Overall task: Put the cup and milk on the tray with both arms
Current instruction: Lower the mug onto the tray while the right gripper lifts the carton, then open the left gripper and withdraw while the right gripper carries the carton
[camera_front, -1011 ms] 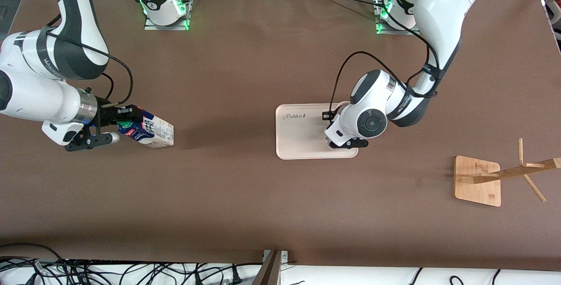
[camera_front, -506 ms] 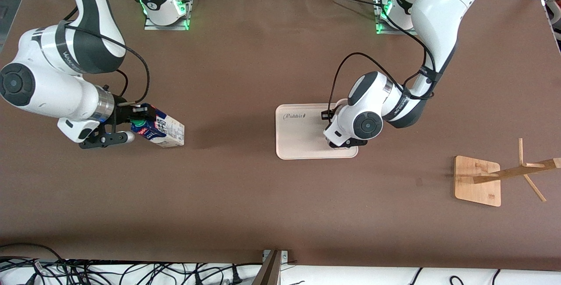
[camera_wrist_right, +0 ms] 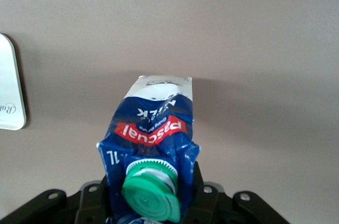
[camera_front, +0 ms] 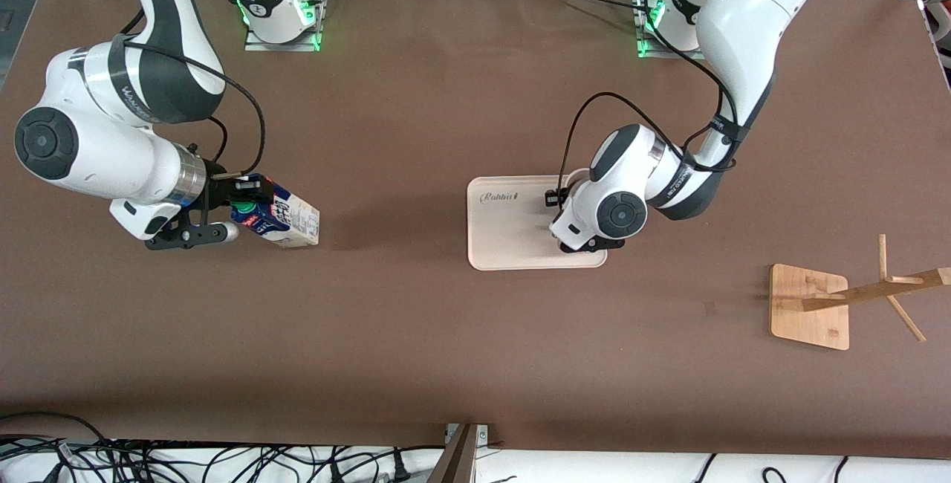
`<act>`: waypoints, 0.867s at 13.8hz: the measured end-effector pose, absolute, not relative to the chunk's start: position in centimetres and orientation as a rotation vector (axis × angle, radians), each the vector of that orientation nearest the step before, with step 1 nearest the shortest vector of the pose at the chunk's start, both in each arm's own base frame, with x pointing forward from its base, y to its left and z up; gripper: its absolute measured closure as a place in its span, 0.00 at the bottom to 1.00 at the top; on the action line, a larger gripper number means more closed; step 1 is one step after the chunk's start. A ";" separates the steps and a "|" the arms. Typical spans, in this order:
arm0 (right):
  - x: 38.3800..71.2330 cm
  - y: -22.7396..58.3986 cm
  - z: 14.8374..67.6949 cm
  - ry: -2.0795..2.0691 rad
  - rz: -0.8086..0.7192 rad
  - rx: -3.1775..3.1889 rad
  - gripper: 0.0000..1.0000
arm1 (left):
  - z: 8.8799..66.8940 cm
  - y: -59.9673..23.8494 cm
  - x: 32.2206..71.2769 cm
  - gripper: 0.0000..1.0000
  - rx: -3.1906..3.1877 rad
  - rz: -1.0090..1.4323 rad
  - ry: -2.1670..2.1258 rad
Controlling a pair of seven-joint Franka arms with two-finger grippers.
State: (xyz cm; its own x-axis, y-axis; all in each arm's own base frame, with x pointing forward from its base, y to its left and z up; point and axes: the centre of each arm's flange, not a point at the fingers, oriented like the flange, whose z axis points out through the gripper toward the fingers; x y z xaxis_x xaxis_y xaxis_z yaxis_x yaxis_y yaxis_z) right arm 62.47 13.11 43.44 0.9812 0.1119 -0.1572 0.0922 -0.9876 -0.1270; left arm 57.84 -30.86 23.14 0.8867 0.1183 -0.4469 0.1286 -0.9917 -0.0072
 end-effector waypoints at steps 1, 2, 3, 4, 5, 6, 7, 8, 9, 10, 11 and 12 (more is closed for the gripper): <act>62.4 13.3 43.4 -0.157 0.250 -3.008 0.46 | 23.3 -30.8 58.0 0.19 3.029 -0.715 0.201; 62.3 13.7 43.4 -0.150 0.251 -3.010 0.46 | 23.5 -30.6 58.0 0.10 3.030 -0.721 0.203; 62.2 14.2 43.4 -0.132 0.254 -3.013 0.46 | 23.7 -30.5 58.1 0.01 3.032 -0.729 0.203; 62.1 14.9 43.4 -0.114 0.257 -3.016 0.46 | 24.1 -30.5 58.2 0.00 3.034 -0.738 0.202; 61.8 15.9 43.5 -0.100 0.261 -3.019 0.46 | 25.0 -30.4 58.5 0.00 3.036 -0.743 0.200; 61.5 17.3 43.5 -0.091 0.265 -3.023 0.46 | 26.3 -30.4 58.9 0.00 3.038 -0.753 0.195; 61.0 18.9 43.5 -0.082 0.268 -3.028 0.46 | 28.3 -30.2 59.5 0.00 3.042 -0.770 0.190; 60.5 20.8 43.6 -0.077 0.267 -3.033 0.46 | 30.7 -29.9 60.0 0.00 3.048 -0.794 0.182; 60.1 22.7 43.8 -0.074 0.261 -3.037 0.46 | 33.2 -29.4 60.2 0.00 3.055 -0.825 0.174; 59.7 24.8 44.1 -0.061 0.252 -3.042 0.46 | 35.6 -28.7 60.4 0.00 3.060 -0.849 0.166; 59.2 27.1 44.3 -0.038 0.242 -3.046 0.46 | 38.0 -27.9 60.7 0.00 3.063 -0.852 0.161; 58.8 29.4 44.5 -0.009 0.231 -3.051 0.46 | 40.1 -26.8 61.1 0.00 3.062 -0.834 0.164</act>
State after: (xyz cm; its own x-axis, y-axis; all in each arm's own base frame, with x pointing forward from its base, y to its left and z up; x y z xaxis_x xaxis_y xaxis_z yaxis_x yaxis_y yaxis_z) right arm 58.76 29.39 44.51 0.9886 0.0119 -0.1503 -0.0004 -0.9966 -0.0820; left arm 61.12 -26.83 40.14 0.8570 0.1088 -0.5038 0.0900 -0.9940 -0.0616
